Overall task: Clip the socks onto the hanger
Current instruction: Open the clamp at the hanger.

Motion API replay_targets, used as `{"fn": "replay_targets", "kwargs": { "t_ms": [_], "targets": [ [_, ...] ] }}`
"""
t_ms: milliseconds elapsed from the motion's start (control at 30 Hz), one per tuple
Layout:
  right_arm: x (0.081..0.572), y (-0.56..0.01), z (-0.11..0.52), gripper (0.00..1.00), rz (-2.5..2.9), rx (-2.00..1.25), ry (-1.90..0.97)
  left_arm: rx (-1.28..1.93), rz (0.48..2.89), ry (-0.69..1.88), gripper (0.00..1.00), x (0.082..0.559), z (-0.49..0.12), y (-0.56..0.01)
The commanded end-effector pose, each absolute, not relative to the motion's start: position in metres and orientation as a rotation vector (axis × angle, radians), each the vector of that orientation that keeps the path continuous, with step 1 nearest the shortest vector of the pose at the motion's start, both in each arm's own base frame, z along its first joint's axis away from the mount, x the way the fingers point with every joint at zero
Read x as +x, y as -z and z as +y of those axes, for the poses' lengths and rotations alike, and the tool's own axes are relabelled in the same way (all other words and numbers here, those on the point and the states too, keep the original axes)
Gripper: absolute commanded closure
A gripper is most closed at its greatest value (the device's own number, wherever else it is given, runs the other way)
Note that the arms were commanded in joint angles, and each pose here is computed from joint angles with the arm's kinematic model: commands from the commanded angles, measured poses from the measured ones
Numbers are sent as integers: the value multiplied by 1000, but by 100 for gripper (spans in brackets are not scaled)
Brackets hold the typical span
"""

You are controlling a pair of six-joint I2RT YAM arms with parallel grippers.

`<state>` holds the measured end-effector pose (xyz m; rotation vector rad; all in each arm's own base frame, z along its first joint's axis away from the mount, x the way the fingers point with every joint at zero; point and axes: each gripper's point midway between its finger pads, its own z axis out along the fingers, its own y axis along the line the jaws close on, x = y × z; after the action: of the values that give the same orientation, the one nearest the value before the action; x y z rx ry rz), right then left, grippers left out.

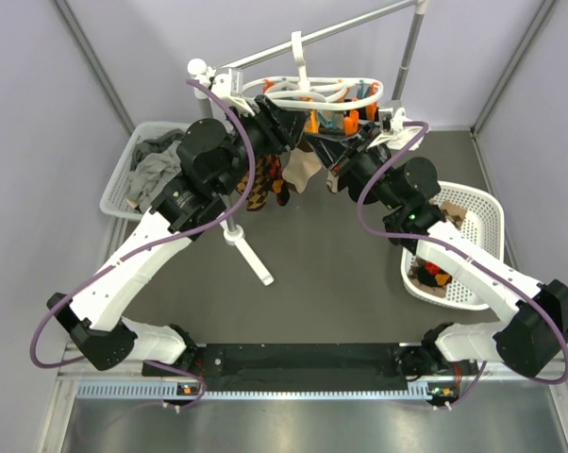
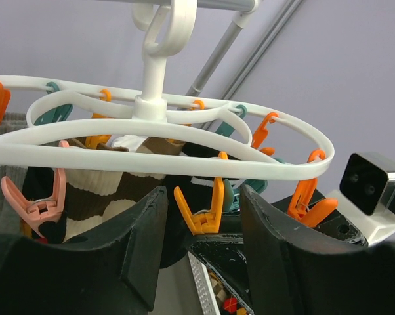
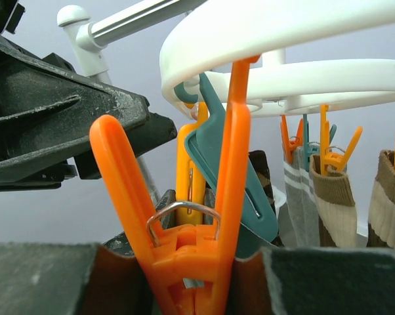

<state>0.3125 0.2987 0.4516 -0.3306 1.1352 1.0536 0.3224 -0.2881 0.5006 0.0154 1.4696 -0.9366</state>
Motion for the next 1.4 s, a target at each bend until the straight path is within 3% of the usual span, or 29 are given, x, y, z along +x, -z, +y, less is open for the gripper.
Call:
{"fn": "replay_targets", "kwargs": {
  "t_ms": [0,400,633,767,833,867,1067,1233,1367],
  "targets": [
    [298,-487,297,100,1039,-360,-1071,37,1454,950,47,321,-292,-506],
    [299,-485,298,100,1044,-371,-1062,4,1514,924,43,335,-300,-492],
    [300,-479,300,100,1060,-386,-1057,-7,1476,931,57,337,-300,-502],
    [302,-472,301,100,1095,-398,-1042,-8,1466,915,73,340,-299,-503],
    [302,-469,298,91,1112,-394,-1029,-7,1462,905,78,341,-298,-503],
    [302,-467,298,80,1125,-397,-1018,-2,1467,897,79,342,-298,-499],
    [299,-440,285,46,1266,-387,-956,7,1469,853,87,347,-297,-487],
    [290,-387,260,32,1533,-390,-828,28,1464,811,90,351,-296,-477],
    [271,-342,226,26,1757,-400,-676,36,1450,802,90,355,-298,-469]
  ]
}}
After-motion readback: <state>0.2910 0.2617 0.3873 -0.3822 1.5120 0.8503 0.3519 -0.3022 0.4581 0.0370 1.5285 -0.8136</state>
